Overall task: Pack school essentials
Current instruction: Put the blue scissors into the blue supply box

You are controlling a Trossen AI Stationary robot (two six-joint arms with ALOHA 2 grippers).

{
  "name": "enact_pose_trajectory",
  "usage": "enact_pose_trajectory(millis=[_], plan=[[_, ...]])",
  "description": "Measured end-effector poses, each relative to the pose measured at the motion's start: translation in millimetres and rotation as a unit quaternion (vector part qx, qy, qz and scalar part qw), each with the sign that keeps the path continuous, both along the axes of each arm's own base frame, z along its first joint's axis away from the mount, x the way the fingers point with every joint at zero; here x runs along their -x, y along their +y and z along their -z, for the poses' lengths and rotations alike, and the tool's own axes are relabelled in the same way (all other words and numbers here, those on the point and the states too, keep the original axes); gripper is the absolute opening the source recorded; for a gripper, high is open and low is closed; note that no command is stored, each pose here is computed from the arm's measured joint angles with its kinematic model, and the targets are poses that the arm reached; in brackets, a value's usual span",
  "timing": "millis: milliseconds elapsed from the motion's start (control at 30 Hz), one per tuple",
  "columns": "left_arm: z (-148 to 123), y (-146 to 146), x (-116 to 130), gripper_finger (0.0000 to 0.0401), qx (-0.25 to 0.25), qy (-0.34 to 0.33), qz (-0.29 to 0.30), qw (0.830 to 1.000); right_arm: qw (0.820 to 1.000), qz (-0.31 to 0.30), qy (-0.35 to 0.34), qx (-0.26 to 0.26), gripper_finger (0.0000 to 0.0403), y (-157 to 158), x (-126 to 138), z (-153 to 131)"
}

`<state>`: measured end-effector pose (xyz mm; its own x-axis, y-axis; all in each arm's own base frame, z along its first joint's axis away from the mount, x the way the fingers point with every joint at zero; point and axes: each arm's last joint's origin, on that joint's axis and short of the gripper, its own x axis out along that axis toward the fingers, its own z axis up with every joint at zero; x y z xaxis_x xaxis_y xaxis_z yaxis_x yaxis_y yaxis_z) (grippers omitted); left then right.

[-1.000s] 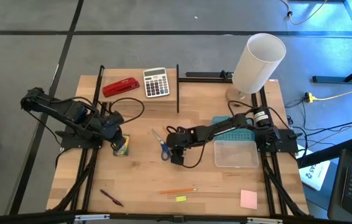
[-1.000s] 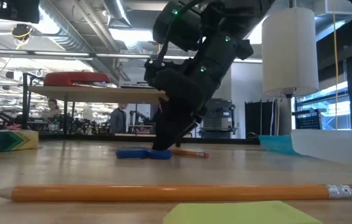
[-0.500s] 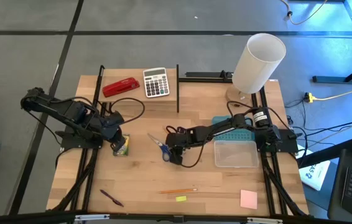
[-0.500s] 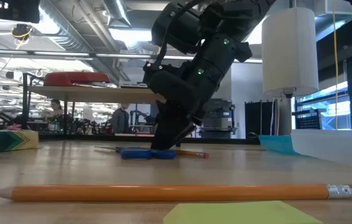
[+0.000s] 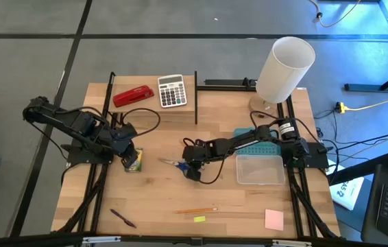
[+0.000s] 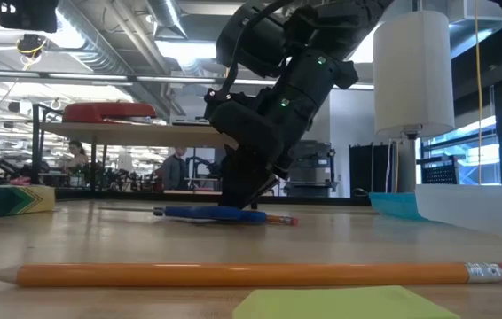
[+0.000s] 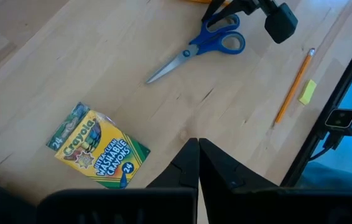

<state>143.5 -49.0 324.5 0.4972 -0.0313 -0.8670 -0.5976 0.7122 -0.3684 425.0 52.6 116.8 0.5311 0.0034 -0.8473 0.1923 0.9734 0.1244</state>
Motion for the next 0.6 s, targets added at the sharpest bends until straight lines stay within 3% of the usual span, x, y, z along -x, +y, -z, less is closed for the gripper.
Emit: enact_pose_trajectory(millis=[600], plan=[[0.0,0.0,0.0,0.0,-0.001,0.0,0.001,1.0,1.0,-0.003,0.0,0.0,0.0022,0.1,0.8,-1.6]])
